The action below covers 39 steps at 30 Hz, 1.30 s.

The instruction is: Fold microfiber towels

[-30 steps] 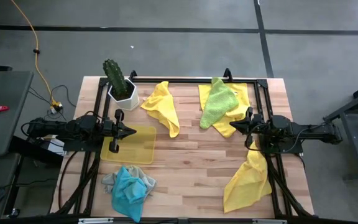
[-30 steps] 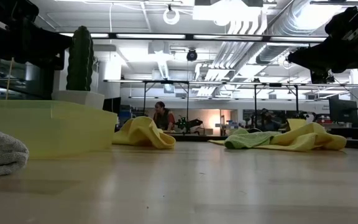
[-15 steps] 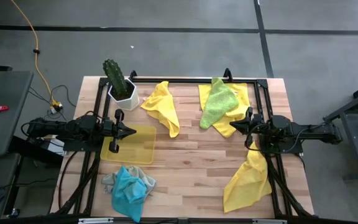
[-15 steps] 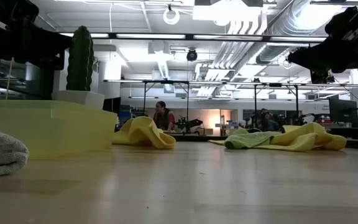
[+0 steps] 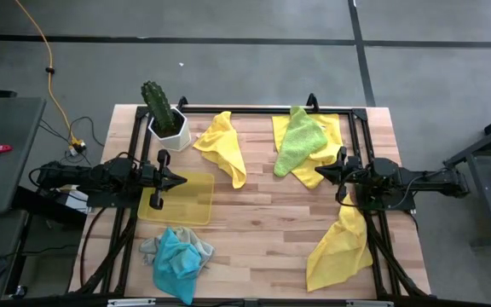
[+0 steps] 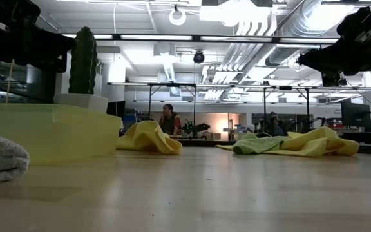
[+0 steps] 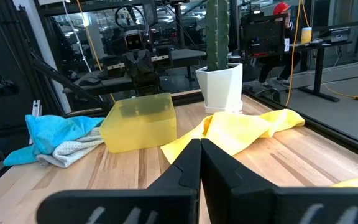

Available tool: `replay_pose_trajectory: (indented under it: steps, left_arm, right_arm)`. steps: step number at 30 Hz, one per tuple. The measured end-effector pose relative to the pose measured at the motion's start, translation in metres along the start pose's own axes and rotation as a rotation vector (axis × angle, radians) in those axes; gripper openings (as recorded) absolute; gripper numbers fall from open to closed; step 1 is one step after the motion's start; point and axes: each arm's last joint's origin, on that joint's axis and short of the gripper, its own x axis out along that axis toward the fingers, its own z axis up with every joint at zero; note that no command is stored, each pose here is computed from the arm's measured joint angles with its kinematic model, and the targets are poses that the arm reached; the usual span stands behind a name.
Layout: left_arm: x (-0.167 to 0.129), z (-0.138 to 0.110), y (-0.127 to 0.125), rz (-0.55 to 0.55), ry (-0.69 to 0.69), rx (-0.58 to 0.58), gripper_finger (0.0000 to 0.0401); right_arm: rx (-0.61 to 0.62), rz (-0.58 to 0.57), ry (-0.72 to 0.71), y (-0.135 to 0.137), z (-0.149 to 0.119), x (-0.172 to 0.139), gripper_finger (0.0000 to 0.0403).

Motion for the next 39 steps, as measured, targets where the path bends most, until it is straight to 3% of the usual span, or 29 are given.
replay_pose_trajectory:
  steps: [18,26,31,34,39]
  left_arm:
    - [0.000,0.000,0.000,0.000,0.000,0.000,0.0003]
    - [0.000,0.000,0.000,0.000,0.000,0.000,0.0003]
    - [0.000,0.000,0.000,0.000,0.000,0.000,0.0003]
    - [0.000,0.000,0.000,0.000,0.000,0.000,0.0003]
    - [0.000,0.000,0.000,0.000,0.000,0.000,0.0003]
  right_arm:
    - [0.002,0.001,-0.012,0.000,0.001,0.000,0.0000]
    - [0.355,0.012,-0.384,0.001,0.036,-0.007,0.0000]
    - [0.424,-0.056,-0.601,-0.002,0.053,-0.016,0.0000]
    - [0.451,-0.037,-0.653,-0.002,0.057,-0.019,0.0000]
    - [0.512,-0.026,-0.620,-0.002,0.054,-0.015,0.0000]
